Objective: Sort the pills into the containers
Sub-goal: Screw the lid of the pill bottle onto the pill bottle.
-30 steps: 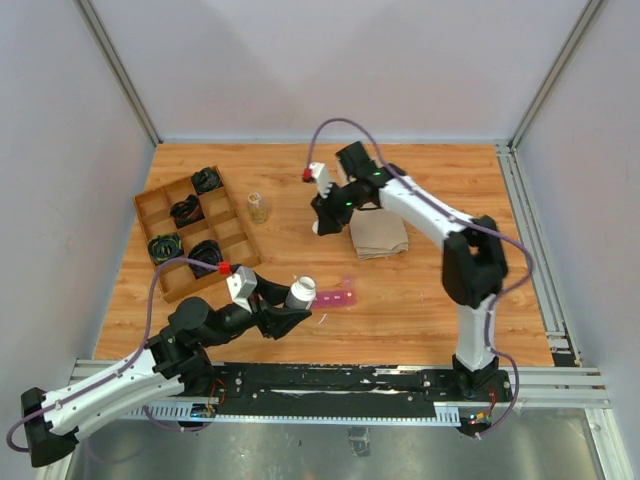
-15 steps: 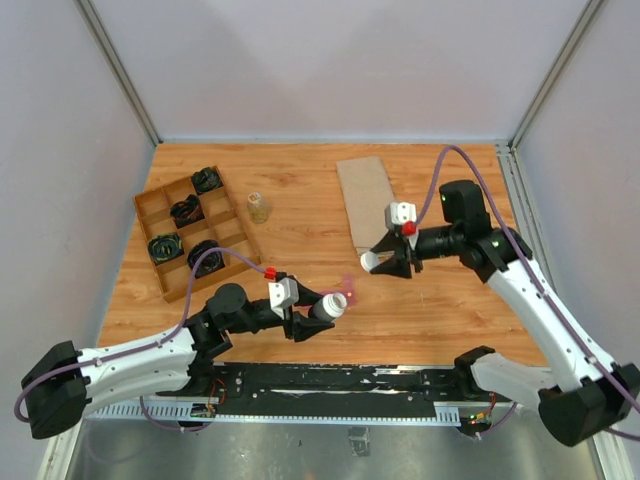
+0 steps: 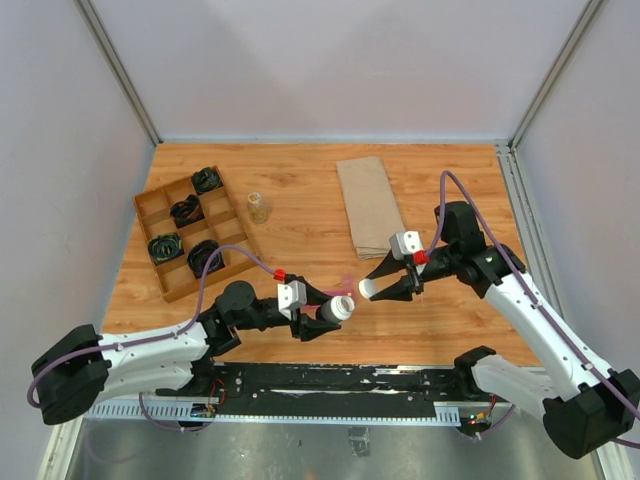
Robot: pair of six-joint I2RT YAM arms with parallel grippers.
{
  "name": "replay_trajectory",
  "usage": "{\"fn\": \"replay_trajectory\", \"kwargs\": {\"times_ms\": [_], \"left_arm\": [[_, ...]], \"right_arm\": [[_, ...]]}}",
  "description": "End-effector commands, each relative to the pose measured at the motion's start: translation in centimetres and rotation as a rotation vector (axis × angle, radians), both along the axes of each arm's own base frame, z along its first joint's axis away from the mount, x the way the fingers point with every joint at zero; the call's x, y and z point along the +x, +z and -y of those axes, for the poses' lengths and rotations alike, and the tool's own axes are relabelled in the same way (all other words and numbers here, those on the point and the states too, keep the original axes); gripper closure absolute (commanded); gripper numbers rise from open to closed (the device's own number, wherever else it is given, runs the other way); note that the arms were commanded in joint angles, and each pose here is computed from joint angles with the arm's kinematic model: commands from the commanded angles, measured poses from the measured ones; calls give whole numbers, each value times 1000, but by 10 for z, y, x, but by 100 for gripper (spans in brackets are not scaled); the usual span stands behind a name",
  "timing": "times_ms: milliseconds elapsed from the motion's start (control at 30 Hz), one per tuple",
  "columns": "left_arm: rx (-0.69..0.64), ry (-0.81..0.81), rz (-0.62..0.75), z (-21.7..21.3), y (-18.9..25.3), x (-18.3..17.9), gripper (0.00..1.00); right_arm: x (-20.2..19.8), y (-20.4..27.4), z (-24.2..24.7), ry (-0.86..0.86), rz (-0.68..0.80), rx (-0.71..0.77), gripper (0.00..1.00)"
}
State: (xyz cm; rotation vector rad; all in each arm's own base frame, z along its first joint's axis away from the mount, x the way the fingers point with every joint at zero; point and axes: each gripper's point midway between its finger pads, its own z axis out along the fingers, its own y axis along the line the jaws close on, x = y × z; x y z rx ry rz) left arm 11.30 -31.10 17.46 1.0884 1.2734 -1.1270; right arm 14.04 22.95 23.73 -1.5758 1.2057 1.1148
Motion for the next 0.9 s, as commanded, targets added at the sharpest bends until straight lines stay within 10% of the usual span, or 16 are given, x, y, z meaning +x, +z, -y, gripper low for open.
{"fn": "replay_trajectory", "kwargs": {"times_ms": [0,867], "left_arm": [[-123,-39,1,9,34,-3,100],[-128,-39,-105,19,30,-11,100]], "right_arm": [[-8,1,-12,65,40,27,83],[-44,-10,-26,211,28,-2,77]]}}
